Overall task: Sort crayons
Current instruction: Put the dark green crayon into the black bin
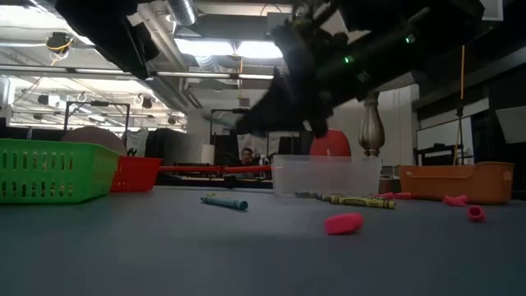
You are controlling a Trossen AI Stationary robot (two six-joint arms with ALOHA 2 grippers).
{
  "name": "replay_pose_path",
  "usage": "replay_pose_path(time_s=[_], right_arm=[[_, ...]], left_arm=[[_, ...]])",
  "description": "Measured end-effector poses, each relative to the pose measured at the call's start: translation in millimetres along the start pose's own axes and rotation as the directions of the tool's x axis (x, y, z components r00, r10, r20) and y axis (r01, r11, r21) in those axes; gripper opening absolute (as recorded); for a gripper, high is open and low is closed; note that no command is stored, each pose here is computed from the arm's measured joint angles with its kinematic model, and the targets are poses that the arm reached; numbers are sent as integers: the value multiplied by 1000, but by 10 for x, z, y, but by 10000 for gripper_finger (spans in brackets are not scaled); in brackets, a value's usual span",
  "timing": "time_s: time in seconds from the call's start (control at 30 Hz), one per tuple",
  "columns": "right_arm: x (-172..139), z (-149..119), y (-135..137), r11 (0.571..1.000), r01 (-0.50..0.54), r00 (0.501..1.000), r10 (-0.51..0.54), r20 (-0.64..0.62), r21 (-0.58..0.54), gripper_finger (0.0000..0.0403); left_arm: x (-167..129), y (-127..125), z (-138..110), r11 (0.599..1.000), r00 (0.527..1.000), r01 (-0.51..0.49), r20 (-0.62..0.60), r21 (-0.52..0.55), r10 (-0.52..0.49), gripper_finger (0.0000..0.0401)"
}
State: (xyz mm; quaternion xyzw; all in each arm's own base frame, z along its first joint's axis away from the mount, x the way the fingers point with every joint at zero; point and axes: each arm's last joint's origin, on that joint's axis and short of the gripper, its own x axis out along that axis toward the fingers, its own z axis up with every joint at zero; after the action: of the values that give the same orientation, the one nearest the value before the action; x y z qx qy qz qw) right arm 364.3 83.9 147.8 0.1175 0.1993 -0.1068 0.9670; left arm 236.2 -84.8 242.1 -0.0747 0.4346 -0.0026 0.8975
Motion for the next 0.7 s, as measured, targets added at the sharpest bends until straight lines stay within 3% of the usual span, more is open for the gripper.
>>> replay_pose_path(time_s=[0.33,0.53,0.7], right_arm=[[-28,201,113,979,-200,965,206,165,-49,25],[-60,306,146,969,-233,931,247,268,-84,25],[-87,367,172,953,-271,898,301,320,-135,25]], left_arm=[[-1,26,12,996,995,-88,40,-20,88,98],[-2,10,53,997,994,-73,82,-30,76,98],[-14,-15,148,996,978,-78,191,-31,82,98]])
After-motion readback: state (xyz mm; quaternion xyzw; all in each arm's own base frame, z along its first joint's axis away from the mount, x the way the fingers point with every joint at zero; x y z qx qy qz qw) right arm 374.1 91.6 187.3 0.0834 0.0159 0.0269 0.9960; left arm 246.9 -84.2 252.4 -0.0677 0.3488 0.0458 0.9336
